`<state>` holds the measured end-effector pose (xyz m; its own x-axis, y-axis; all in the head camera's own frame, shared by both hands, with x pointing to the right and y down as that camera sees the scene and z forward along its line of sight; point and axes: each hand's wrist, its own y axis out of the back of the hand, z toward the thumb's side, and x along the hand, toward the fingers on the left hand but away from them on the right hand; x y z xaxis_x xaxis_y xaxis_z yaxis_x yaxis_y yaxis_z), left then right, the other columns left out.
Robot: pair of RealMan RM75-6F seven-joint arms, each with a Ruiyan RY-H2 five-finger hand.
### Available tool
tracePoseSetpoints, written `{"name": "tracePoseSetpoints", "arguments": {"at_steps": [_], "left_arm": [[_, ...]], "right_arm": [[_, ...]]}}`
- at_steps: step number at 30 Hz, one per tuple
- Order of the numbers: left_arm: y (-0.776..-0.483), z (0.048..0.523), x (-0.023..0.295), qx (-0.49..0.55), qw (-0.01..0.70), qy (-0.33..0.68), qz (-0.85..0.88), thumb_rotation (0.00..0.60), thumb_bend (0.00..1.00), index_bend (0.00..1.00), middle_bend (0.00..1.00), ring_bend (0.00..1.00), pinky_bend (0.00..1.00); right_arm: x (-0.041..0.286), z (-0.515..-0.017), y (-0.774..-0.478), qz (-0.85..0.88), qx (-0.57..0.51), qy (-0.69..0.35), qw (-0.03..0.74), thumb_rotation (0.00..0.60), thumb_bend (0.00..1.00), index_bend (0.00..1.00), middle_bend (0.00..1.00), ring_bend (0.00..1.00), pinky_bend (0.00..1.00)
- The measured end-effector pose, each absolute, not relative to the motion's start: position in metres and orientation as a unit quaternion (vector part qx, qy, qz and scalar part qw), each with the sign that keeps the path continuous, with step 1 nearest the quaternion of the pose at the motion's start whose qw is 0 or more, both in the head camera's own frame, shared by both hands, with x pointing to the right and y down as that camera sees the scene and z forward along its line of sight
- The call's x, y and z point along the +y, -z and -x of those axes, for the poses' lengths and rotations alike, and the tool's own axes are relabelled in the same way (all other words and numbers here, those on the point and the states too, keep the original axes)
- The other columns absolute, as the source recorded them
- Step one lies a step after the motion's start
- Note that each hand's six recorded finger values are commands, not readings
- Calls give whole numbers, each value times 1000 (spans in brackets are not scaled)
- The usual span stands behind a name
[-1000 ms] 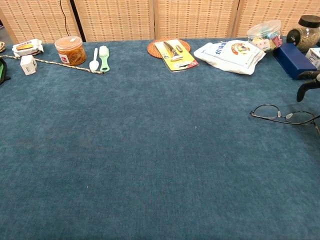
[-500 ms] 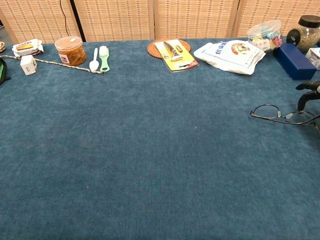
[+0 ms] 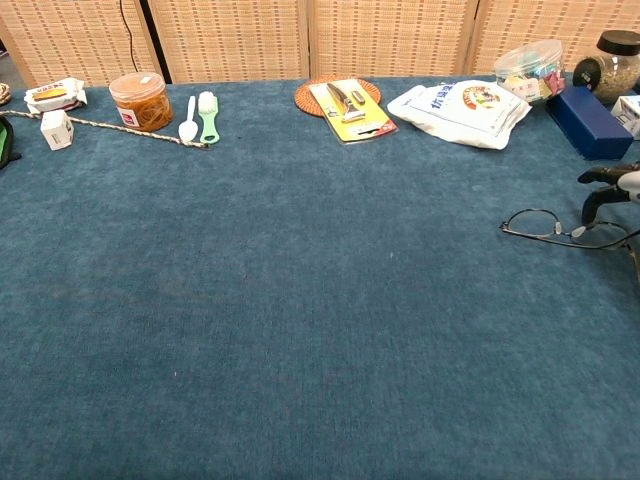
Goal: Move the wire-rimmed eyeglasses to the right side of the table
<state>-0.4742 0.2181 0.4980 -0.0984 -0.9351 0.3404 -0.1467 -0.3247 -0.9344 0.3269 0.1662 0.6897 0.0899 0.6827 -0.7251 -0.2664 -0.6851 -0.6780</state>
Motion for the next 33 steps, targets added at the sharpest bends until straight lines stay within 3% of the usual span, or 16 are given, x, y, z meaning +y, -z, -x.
{"name": "tracePoseSetpoints", "arguments": {"at_steps": [19,33], "left_arm": [[-503,481,220,467,337,583,573,600,287,152,0,23,22],[-503,485,222,466,334,589,569,600,287,152,0,15,22]], "right_arm": [[158,-308,-696,644,-157,-655,363,600,0,378,2,0,0],[150,-303,-706,644,-171,-655,357,600,0,521,94,0,0]]}}
